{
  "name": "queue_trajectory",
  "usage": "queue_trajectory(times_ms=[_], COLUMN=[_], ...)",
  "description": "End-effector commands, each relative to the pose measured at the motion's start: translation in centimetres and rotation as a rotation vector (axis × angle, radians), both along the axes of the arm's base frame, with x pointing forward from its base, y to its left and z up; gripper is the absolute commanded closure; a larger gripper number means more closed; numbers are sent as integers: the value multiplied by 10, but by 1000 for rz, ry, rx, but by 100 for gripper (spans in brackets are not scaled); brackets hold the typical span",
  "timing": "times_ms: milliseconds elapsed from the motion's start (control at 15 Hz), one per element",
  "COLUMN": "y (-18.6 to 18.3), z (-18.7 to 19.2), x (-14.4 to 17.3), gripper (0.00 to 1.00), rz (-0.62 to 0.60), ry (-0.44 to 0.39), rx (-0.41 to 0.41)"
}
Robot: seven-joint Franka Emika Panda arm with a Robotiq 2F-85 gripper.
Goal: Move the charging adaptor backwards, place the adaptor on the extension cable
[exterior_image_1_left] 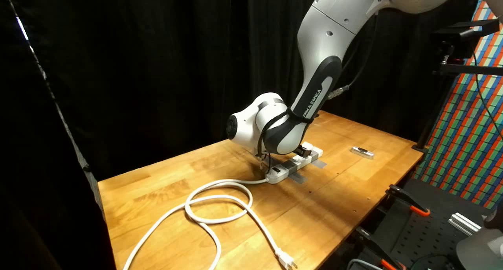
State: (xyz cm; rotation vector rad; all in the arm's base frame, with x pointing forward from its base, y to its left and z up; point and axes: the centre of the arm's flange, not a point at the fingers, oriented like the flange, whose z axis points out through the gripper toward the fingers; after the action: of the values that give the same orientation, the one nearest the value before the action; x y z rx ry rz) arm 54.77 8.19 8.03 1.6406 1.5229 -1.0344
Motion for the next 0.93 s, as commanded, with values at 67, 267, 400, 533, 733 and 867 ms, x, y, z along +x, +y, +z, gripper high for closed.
queue_trajectory(times_ms=[67,267,400,533,733,867], y=[-10,-24,-36,-51,-75,-91], z=[22,35,43,48,55,59], x=[19,32,41,48,56,60], gripper=[77,77,77,77,77,77], rz=[-21,-55,-82,-114,-166,-194], ry=[-48,-70,-76,-84,-93,-85], rx=[-14,-23,-26,-41,-69,-95])
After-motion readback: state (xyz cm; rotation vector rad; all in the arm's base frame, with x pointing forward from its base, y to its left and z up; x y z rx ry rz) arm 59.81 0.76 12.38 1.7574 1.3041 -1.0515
